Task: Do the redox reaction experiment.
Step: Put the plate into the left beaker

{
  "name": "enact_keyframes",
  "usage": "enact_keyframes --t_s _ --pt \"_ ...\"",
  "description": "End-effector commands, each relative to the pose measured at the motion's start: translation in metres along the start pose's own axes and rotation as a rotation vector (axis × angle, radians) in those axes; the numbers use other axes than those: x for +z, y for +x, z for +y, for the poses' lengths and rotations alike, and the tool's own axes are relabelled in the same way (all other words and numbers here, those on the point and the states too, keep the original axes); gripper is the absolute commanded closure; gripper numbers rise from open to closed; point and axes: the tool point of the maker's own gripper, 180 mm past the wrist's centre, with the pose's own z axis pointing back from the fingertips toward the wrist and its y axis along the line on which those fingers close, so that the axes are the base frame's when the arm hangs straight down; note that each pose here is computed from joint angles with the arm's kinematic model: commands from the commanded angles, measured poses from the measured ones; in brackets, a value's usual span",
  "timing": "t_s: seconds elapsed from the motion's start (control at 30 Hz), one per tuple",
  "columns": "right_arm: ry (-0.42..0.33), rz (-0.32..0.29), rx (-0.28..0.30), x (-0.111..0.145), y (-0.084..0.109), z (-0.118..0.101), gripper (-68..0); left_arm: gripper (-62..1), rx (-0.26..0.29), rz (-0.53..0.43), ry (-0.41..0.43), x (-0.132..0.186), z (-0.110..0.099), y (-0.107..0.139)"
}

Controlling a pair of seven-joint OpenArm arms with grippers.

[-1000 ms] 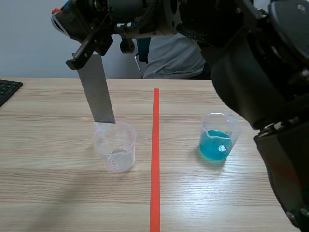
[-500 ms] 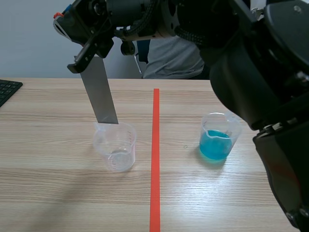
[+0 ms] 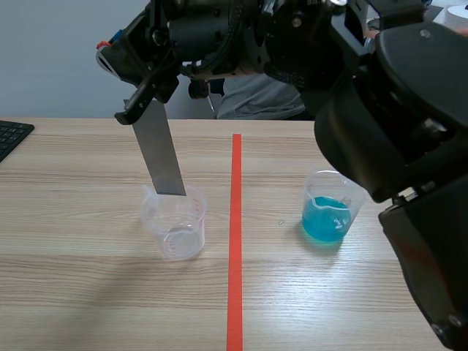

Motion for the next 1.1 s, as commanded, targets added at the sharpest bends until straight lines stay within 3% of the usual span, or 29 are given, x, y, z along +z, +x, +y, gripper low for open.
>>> enact_keyframes --t_s 0.0,0.33,0.6,0.77,1.07 --pt "-0.013 -0.027 0.013 0.0 0.008 -0.009 -1.5 -25.7 0.001 -0.019 -0.012 0.0 -0.003 0.006" --pt "-0.03 0.001 -0.021 -0.007 -0.025 -0.017 -1.5 -47.6 -0.002 -0.018 -0.013 0.0 -0.003 0.007" --pt "-0.045 0.027 -0.008 -0.011 -0.057 -0.021 -1.5 -62.3 -0.002 -0.018 -0.011 0.0 -0.002 0.007" --pt "-0.046 0.051 0.013 -0.011 -0.072 -0.021 -1.5 -62.3 -0.002 -0.018 -0.011 0.0 -0.002 0.007" --pt "-0.016 0.065 0.027 -0.015 -0.076 -0.011 -1.5 -62.3 -0.015 -0.018 0.032 0.0 0.005 0.007"
